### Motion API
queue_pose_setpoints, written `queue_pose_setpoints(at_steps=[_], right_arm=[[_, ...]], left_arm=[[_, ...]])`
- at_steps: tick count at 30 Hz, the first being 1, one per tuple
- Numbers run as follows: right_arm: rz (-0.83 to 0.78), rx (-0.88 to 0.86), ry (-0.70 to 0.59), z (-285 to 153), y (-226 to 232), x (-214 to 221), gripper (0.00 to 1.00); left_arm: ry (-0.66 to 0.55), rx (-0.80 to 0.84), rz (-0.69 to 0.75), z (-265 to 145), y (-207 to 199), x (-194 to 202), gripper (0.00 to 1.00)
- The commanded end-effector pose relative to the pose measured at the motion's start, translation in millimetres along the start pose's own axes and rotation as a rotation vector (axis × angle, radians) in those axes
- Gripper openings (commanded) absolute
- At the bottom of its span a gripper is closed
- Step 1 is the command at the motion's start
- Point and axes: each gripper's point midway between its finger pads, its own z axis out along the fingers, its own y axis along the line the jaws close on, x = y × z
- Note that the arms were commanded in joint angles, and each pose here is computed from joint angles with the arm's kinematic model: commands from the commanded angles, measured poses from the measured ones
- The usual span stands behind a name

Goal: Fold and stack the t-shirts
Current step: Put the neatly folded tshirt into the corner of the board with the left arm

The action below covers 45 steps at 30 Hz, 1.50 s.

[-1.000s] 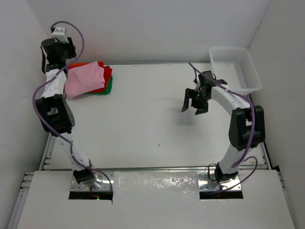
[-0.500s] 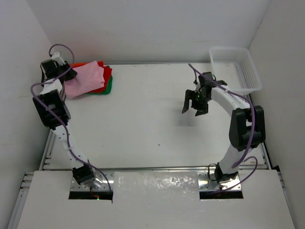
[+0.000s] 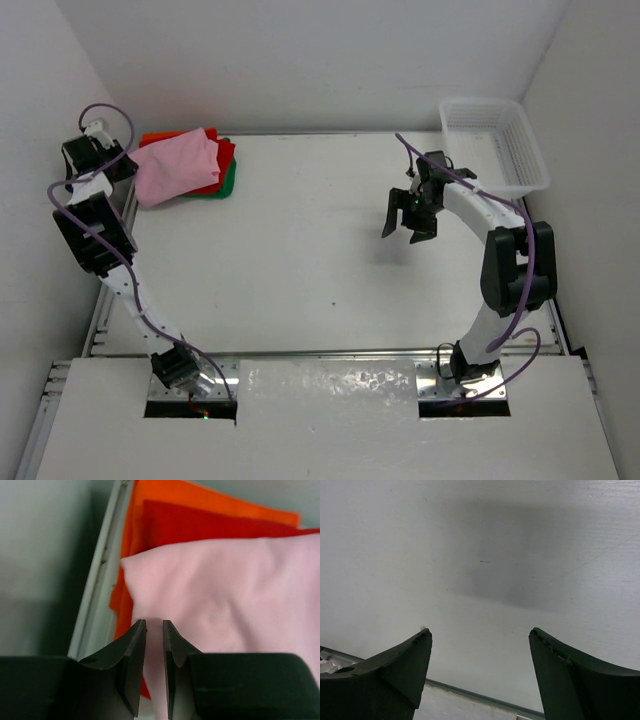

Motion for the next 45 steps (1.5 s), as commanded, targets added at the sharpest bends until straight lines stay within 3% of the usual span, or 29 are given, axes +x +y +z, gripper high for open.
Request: queue_pose_setpoints(at_steps=[1, 9, 14, 19, 23, 28, 29, 31, 33, 34, 35, 37, 38, 45], right_arm=[[-0.034, -0.011, -0.05, -13.3, 9.0, -13.0, 0.77], [-0.042, -0.018, -0.062, -16.8, 11.2, -15.6, 0.77], [-0.049, -0.025, -0.069, -18.3, 12.8, -17.3, 0.77], [-0.066, -0.022, -0.105, -26.8, 12.5, -16.8, 0.77], [-0.081, -0.003, -0.129, -32.2, 6.5, -12.0, 0.79], [-0.103, -0.013, -0.191, -39.2, 0.6, 0.5, 0.81], [-0.107, -0.007, -0.176, -35.3, -4.7, 11.4, 0.81], [-0.121, -0.001, -0.207, -42.2, -7.9, 16.1, 0.81], [-0.133, 0.017, -0.198, -39.3, -16.5, 30.5, 0.82], [-0.141, 0.015, -0.213, -40.9, -17.1, 32.3, 0.82], [-0.146, 0.017, -0.223, -42.8, -20.3, 40.6, 0.83], [-0.151, 0.014, -0.25, -44.4, -23.5, 49.6, 0.84], [-0.15, 0.011, -0.256, -44.5, -23.9, 52.6, 0.85], [-0.166, -0.024, -0.339, -48.4, -23.9, 64.5, 0.9]], left_arm=[[0.016, -0.114, 0.088, -7.1, 24.9, -3.5, 0.19], [-0.005, -0.281, 0.201, -25.0, 46.5, -29.0, 0.21], [-0.089, -0.352, 0.342, -46.0, 21.4, -80.3, 0.33], [-0.137, -0.395, 0.367, -81.2, 3.9, -116.8, 0.35], [-0.151, -0.348, 0.432, -137.7, -31.5, -137.5, 0.35], [0.027, -0.151, 0.494, -185.6, -87.8, -76.4, 0.36], [0.129, -0.114, 0.481, -188.5, -91.2, -36.6, 0.36], [0.157, -0.067, 0.514, -214.8, -105.1, -18.7, 0.37], [0.258, -0.05, 0.514, -238.8, -106.4, 24.5, 0.37], [0.288, -0.064, 0.534, -248.6, -102.6, 36.4, 0.37], [0.373, -0.058, 0.518, -255.8, -97.2, 73.2, 0.37], [0.389, -0.099, 0.551, -278.9, -93.3, 90.7, 0.37], [0.459, -0.107, 0.541, -284.8, -86.2, 125.1, 0.37], [0.576, -0.311, 0.595, -323.2, -42.0, 205.3, 0.38]])
